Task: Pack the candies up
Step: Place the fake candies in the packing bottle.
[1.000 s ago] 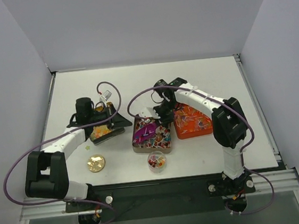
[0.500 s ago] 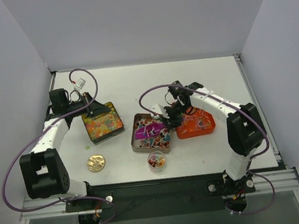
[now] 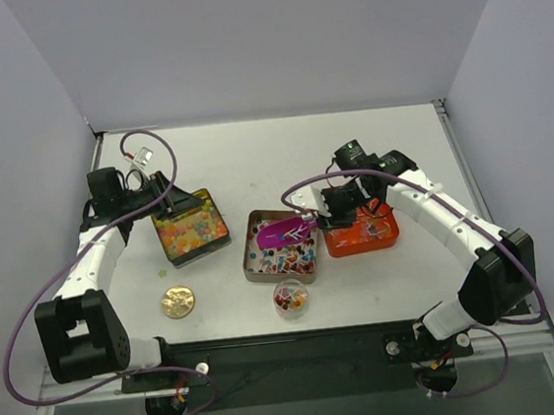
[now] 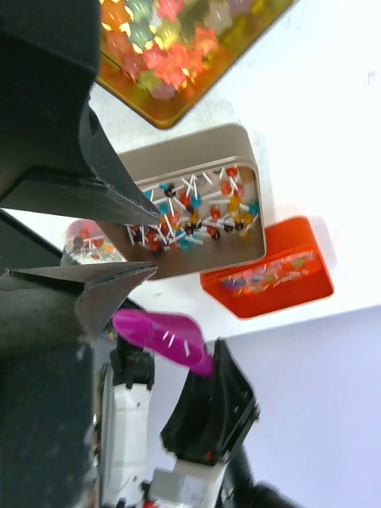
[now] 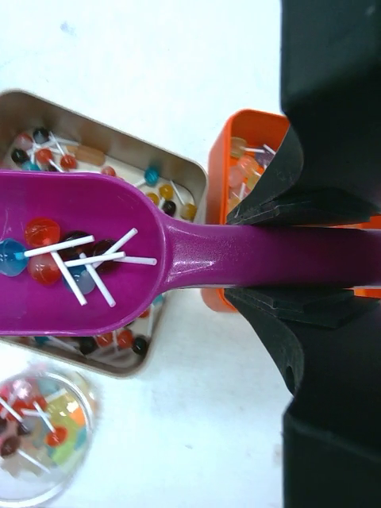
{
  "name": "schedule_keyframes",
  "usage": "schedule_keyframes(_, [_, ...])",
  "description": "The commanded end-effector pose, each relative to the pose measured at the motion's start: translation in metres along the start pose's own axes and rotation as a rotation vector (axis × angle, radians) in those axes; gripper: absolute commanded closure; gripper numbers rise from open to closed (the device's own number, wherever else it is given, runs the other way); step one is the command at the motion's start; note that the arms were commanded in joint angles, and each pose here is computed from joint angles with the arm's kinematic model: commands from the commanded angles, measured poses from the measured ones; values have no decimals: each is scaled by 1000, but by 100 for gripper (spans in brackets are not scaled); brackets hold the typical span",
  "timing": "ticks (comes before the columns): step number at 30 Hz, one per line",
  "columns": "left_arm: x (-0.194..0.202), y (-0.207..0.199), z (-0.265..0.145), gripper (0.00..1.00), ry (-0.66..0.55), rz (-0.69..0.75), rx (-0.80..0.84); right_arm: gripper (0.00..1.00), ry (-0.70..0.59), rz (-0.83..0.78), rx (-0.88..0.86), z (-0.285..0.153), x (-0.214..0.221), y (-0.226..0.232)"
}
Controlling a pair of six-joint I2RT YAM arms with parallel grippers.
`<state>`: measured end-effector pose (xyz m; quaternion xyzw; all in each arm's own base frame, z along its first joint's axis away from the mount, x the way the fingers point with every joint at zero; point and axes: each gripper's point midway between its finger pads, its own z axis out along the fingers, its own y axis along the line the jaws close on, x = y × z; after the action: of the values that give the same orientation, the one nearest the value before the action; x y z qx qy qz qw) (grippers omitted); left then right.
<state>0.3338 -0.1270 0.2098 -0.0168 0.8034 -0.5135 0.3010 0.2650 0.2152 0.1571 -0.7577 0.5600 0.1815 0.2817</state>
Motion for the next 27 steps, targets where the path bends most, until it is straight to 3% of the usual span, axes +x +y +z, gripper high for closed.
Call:
schedule_keyframes(1, [0,14,-10,58,-70,23,-152,100,128,-38,-93,-27,6,38])
schedule_keyframes(6, [12,30,-13,56,-76,-35,-243,100,241,-150,-136,-43,6,60])
schedule_keyframes(14, [19,28,-17,57,-142,-1,-220,100,383,-268,-223,-49,14,90])
schedule_keyframes(27, [36,25,-28,56,-185,16,-237,100,735,-392,-192,-46,7,58])
